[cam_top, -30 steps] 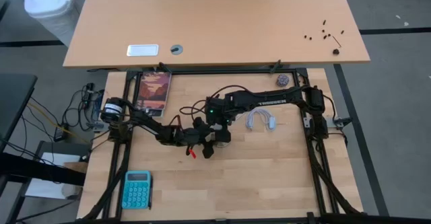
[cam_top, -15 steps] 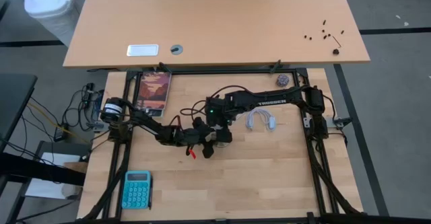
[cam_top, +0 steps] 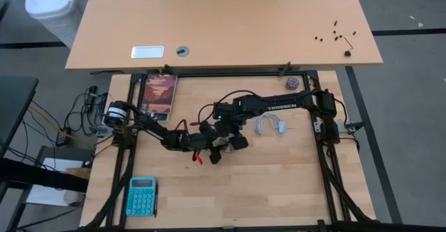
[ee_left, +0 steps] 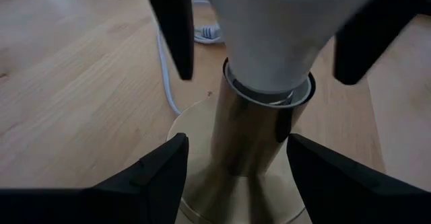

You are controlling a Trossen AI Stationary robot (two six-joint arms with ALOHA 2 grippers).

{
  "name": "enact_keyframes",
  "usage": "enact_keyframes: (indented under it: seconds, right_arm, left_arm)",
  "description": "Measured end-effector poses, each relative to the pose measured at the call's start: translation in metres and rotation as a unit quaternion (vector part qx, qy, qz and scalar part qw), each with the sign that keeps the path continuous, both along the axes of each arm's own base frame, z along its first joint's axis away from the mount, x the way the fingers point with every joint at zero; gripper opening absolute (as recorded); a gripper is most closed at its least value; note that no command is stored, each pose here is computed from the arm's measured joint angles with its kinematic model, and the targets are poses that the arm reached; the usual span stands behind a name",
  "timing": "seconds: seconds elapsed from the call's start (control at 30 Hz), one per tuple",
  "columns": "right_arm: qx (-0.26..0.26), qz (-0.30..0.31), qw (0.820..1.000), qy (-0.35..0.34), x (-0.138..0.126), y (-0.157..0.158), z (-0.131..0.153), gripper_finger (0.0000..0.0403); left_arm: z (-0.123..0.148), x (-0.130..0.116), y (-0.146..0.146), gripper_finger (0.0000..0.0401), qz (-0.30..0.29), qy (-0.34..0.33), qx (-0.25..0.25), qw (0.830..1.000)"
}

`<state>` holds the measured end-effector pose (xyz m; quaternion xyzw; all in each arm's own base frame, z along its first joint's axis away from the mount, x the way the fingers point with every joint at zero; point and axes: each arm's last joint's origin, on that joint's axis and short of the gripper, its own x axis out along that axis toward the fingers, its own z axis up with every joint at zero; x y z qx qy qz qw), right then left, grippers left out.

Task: Screw lightbulb
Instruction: Insert the lightbulb into the desk lamp

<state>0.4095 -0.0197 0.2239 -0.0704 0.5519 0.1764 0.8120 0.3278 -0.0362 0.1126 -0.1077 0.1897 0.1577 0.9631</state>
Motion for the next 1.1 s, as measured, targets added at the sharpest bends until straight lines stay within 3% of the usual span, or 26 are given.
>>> enact_keyframes:
  seconds: [0.3,0.43,1.1]
  right_arm:
    - [-0.043,0.111,0.993,-0.021,0.0,0.009,0.0,0.0257]
    - [-0.062,0.107,0.992,-0.019,0.0,0.007,0.0,0.0256]
    - [-0.031,0.033,0.998,-0.037,-0.015,-0.01,0.032,0.0355]
  left_arm:
    - [0.0,0.0,0.0,0.0255,0.0,0.0,0.0,1.0]
    - [0.0,0.0,0.0,0.0255,-0.002,-0.003,-0.003,1.0]
    - [0.001,0.001,0.0,0.0255,-0.007,-0.005,-0.005,1.0]
